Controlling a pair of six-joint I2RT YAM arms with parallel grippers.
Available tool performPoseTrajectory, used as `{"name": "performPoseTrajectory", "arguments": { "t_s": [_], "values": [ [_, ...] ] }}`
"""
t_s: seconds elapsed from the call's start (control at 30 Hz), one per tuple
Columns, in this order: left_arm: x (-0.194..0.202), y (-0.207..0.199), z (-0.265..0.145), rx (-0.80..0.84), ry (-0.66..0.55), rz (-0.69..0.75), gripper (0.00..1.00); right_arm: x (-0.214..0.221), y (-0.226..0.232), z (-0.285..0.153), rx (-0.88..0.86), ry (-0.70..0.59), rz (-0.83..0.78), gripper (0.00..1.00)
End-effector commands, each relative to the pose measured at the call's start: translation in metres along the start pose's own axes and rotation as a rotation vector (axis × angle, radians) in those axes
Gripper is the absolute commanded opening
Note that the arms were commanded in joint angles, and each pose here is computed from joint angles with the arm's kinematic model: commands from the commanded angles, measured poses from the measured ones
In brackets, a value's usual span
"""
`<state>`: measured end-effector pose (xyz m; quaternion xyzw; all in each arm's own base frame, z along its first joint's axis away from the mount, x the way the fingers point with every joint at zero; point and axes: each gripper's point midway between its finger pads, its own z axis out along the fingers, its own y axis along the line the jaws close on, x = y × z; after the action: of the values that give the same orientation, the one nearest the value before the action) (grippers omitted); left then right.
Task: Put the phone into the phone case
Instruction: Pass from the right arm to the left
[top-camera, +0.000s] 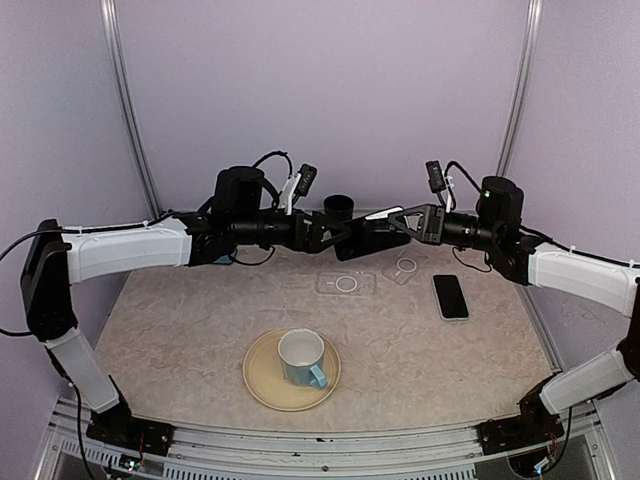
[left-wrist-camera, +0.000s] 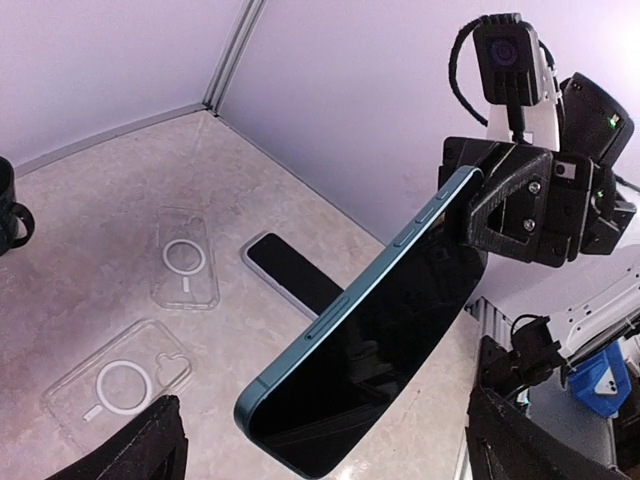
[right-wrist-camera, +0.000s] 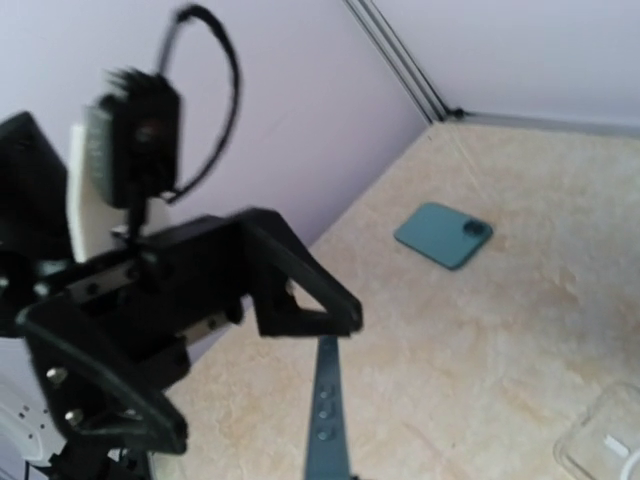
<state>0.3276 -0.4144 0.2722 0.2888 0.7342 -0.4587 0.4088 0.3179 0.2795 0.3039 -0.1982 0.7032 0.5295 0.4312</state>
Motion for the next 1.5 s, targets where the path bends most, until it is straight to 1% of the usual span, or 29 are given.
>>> {"name": "performPoseTrajectory", "arguments": {
  "t_s": [0.0, 0.27, 0.47, 0.6, 0.83, 1.0, 1.2, 1.33, 1.47],
  "values": [
    [-0.025, -0.026, -0.009, 0.147, -0.081, -0.056, 0.93, -0.031, 0.033, -0.014, -0.104, -0.124, -0.1, 0.0],
    [-0.024, -0.04, -0.001, 0.294, -0.092, -0.159, 0.9, -0.029, 0.038, -0.015, -0.176, -0.167, -0.076, 0.0],
    [-0.02, -0.045, 0.006, 0.349, -0.089, -0.192, 0.88, -0.033, 0.041, -0.017, -0.202, -0.208, -0.091, 0.0],
    [-0.02, -0.052, 0.007, 0.39, -0.091, -0.207, 0.82, -0.031, 0.035, -0.015, -0.193, -0.216, -0.085, 0.0],
    [-0.016, -0.058, 0.01, 0.435, -0.087, -0.211, 0.68, -0.025, 0.028, -0.011, -0.193, -0.211, -0.063, 0.0],
    [-0.016, -0.062, 0.009, 0.47, -0.085, -0.215, 0.54, -0.024, 0.025, -0.011, -0.187, -0.222, -0.058, 0.0],
    [-0.014, -0.062, 0.01, 0.476, -0.084, -0.216, 0.43, -0.02, 0.019, -0.009, -0.181, -0.219, -0.038, 0.0],
    [-0.014, -0.062, 0.01, 0.478, -0.082, -0.217, 0.33, -0.017, 0.016, -0.007, -0.182, -0.215, -0.025, 0.0],
    [-0.014, -0.061, 0.009, 0.475, -0.083, -0.217, 0.18, -0.016, 0.014, -0.007, -0.176, -0.212, -0.02, 0.0]
  ]
}}
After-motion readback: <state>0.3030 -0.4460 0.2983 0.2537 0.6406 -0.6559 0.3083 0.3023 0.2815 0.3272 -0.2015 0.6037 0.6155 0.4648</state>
